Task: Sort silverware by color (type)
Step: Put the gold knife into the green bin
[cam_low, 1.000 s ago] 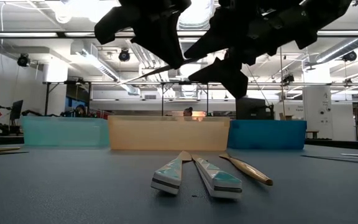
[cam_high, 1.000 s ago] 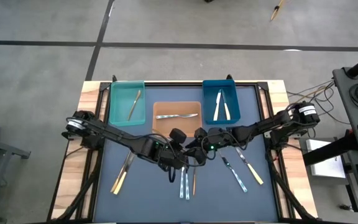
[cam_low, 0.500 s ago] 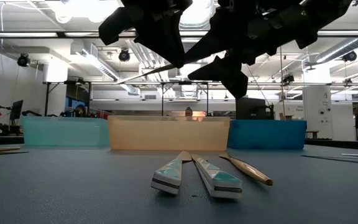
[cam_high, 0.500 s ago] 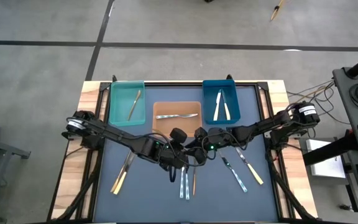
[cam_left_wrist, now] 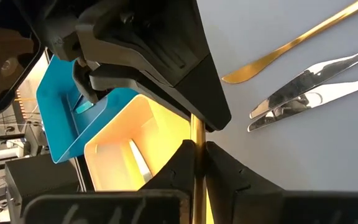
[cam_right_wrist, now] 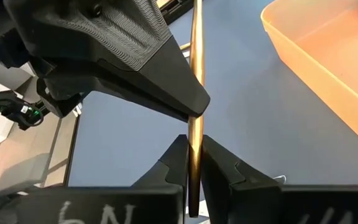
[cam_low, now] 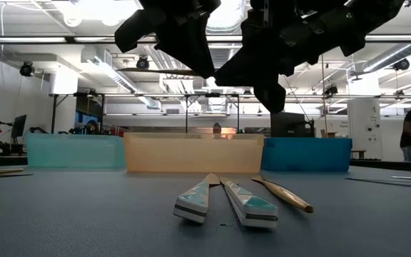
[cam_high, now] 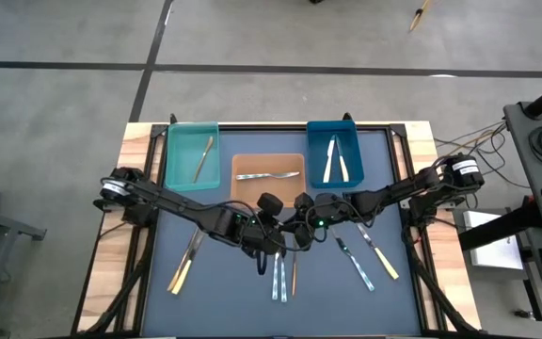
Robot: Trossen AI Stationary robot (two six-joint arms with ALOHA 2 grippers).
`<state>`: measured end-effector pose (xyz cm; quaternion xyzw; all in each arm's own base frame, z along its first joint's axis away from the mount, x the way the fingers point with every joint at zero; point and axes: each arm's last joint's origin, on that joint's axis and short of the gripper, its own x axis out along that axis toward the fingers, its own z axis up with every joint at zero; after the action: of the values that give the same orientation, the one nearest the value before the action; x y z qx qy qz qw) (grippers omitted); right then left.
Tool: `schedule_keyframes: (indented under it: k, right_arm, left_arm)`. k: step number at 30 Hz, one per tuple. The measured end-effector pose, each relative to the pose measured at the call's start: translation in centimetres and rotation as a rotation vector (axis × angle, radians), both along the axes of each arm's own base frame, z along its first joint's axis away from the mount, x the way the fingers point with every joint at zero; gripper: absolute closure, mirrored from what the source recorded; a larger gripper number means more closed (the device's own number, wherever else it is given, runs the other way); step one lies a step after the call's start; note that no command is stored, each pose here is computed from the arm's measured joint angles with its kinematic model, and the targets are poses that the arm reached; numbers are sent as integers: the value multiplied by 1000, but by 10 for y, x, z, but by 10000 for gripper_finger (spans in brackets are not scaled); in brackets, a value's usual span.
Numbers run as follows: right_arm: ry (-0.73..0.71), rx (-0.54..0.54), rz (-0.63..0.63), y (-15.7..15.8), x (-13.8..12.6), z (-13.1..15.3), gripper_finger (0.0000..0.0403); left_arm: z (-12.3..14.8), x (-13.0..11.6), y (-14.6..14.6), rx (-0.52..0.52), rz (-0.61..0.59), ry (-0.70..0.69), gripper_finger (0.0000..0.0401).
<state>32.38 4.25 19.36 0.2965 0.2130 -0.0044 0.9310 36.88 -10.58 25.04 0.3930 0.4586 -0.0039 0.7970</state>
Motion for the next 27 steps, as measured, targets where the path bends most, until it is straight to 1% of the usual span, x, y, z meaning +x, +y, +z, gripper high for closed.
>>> schedule_keyframes:
  k: [5, 12, 15, 17, 20, 24, 27]
  right_arm:
    - [-7, -1, -7, 0, 0, 1, 388]
    - [-6, 9, -45, -1, 0, 1, 389]
    - [-7, 1, -59, -2, 0, 1, 389]
    - [-8, -9, -56, -2, 0, 1, 390]
    - [-5, -24, -59, -2, 0, 0, 390]
    - [-20, -73, -96, -3, 0, 1, 390]
    - [-89, -92, -97, -2, 1, 5, 390]
  left_arm:
    - [1, 0, 1, 25, 22, -14, 361]
    - [5, -1, 2, 38, 13, -20, 280]
    - [15, -6, 4, 35, 13, -41, 248]
    - [27, -11, 6, 23, 19, -72, 233]
    - [48, -23, 10, -23, 51, -148, 222]
    - [72, -47, 18, -111, 102, -248, 220]
    - [84, -66, 23, -178, 123, -345, 223]
